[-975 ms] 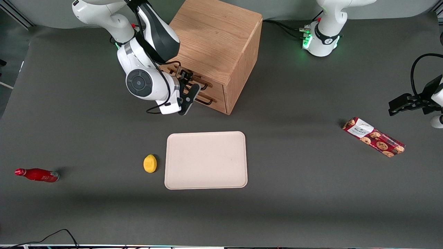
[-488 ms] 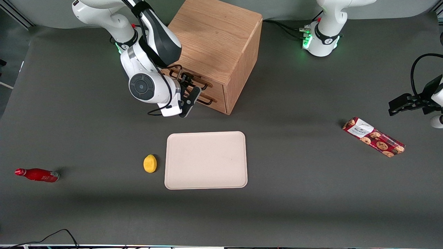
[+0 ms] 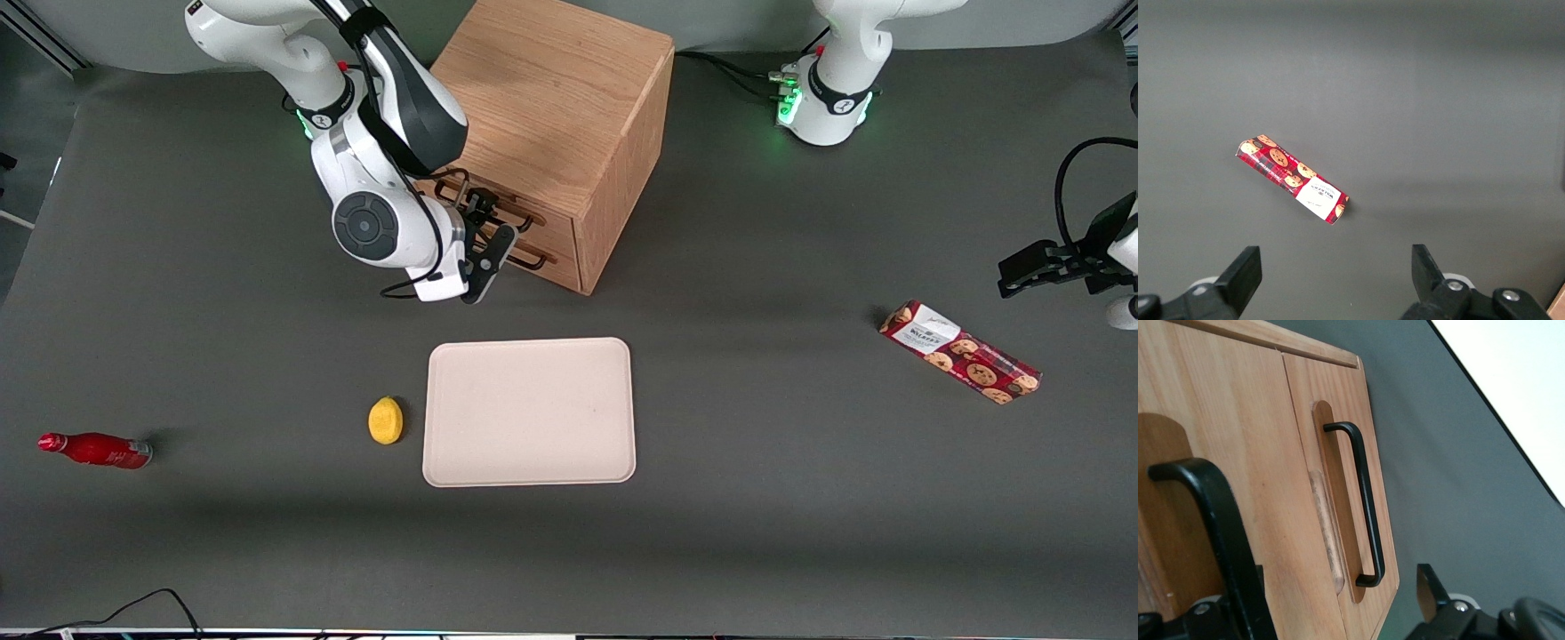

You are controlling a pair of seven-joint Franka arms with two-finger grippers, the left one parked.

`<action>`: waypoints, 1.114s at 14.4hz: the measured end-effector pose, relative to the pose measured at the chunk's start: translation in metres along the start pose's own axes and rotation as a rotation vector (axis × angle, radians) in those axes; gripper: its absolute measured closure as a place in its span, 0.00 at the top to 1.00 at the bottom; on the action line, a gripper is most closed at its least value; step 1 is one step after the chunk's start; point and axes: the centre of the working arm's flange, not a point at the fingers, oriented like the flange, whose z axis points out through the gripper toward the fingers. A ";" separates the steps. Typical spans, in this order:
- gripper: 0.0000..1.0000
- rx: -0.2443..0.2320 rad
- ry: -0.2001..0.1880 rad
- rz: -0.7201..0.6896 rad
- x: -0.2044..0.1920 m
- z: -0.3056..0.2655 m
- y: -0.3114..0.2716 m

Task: Open upper drawer
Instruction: 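Pull the upper drawer outward from the cabinet with the right gripper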

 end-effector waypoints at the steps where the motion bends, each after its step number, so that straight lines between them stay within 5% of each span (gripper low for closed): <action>1: 1.00 0.001 0.001 0.004 0.000 0.000 0.002; 16: 1.00 -0.023 0.096 -0.030 0.004 -0.034 0.080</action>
